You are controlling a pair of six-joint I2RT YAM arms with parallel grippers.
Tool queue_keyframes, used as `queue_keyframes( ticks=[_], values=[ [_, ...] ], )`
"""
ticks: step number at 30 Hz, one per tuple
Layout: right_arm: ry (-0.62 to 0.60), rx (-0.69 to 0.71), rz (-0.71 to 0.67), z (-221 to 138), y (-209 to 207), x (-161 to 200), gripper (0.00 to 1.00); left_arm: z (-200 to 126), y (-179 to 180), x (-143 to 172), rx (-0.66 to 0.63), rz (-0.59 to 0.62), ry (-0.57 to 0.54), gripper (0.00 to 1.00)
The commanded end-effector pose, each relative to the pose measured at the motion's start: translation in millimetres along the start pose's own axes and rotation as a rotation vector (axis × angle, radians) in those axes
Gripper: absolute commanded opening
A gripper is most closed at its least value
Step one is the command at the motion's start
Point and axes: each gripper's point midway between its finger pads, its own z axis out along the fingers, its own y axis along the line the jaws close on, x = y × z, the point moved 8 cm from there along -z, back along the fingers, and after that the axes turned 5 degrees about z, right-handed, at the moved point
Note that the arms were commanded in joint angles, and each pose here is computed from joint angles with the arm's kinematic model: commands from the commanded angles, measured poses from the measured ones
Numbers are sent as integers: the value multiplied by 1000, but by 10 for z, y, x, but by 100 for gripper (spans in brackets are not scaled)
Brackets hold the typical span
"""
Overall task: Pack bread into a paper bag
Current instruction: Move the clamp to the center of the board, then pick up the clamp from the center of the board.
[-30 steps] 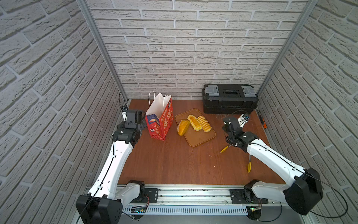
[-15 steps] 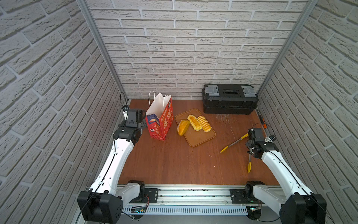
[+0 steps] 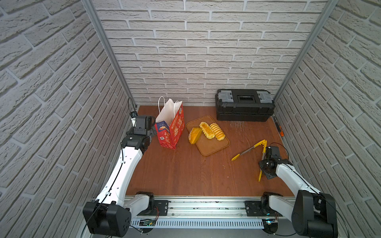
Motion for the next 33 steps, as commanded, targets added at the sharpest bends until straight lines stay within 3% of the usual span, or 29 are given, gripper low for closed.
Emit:
queue_keyframes(
  ticks=[1,6,16,21,26,33],
  values=[
    [216,-113,18,145,131,232,2,54,-30,-15,13,-20,-5,91],
    [309,-168,27,220,351,294,2,48,-41,-30,17,-23,-3,91],
    [375,-299,-93,-37,825,331,2,35,-24,-18,14,-33,1,91],
    [429,-296,-141,-251,738,428,2,34,-26,-16,13,-31,7,91],
    [396,-321,-225,-594,551,505,2,58,-48,-10,21,-34,6,92],
    [379,-282,-297,-625,433,532,2,95,-104,-18,38,-32,14,91]
  ],
)
